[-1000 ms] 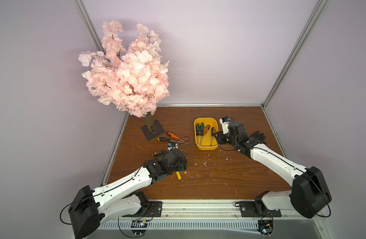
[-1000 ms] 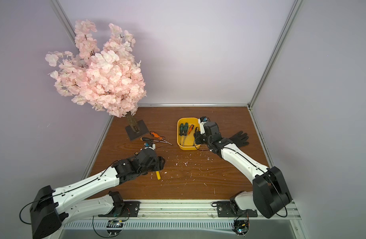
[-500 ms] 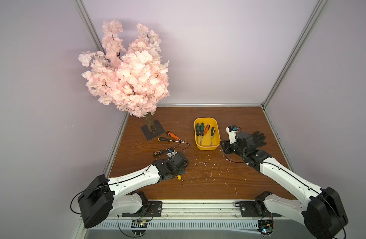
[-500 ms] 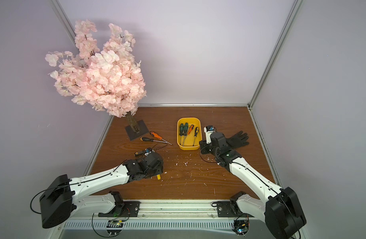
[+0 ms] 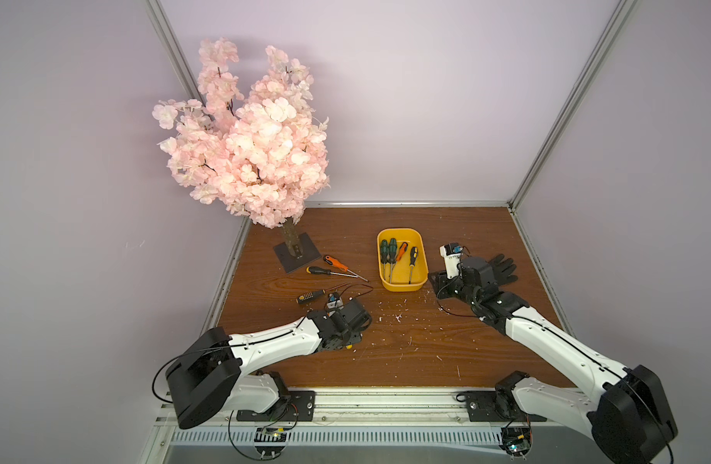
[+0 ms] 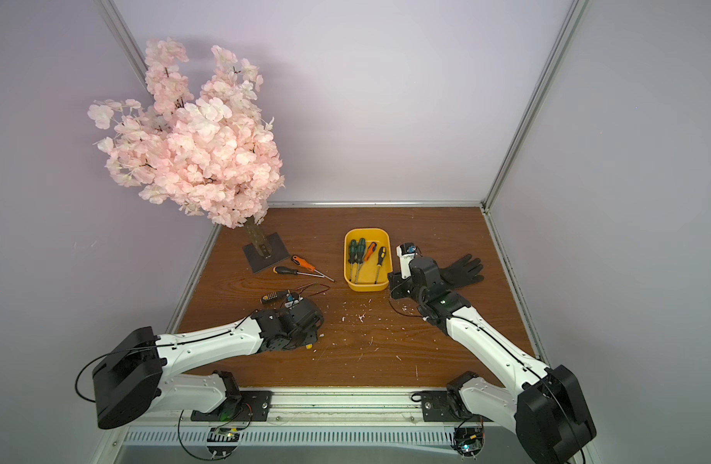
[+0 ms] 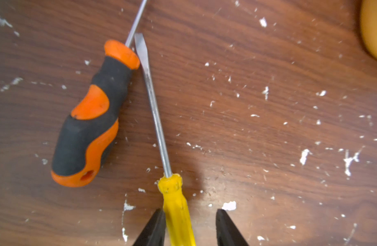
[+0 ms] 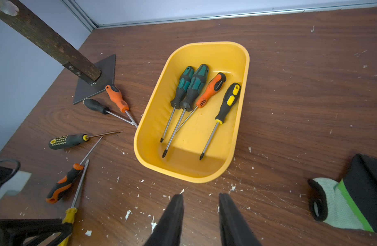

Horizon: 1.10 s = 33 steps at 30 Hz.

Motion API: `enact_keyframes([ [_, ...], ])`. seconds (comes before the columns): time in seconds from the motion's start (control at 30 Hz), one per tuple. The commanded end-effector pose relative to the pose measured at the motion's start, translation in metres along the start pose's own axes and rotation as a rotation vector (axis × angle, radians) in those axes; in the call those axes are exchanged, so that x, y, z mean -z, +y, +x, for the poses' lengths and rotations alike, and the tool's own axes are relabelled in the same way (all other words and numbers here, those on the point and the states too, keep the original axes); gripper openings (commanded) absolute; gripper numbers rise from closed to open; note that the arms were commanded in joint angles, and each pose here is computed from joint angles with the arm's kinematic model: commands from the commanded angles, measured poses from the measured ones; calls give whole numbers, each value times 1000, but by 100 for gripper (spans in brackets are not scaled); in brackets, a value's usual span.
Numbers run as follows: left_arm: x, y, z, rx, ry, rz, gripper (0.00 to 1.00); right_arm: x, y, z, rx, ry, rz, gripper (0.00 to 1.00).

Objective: Put the screwdriver on the desktop into the storage box
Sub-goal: Pick up the screwdriver from the center of the board.

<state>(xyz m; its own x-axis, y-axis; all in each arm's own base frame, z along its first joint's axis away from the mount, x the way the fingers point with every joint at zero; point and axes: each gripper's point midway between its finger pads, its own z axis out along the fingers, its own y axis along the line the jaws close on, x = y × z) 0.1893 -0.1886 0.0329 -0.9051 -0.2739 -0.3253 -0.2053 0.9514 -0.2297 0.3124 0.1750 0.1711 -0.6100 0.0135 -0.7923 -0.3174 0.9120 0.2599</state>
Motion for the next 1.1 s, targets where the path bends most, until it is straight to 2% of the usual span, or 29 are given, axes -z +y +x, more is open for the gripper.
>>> enact_keyframes([
  [0.0,-5,10,13,-20,38,-44,41,5,2,-13,10,-54,-6,34],
  [0.3,-13,12,20,-56,63,-76,35,8,0,-15,5,-74,3,34],
  [0.6,-14,-3,23,-131,71,-70,22,9,-2,-18,6,-85,17,34],
  [0.73,-8,-21,17,-185,50,-32,15,11,-4,-22,7,-96,30,34],
  [1.07,22,-81,-8,-384,2,123,11,23,-13,-33,70,-149,85,36],
])
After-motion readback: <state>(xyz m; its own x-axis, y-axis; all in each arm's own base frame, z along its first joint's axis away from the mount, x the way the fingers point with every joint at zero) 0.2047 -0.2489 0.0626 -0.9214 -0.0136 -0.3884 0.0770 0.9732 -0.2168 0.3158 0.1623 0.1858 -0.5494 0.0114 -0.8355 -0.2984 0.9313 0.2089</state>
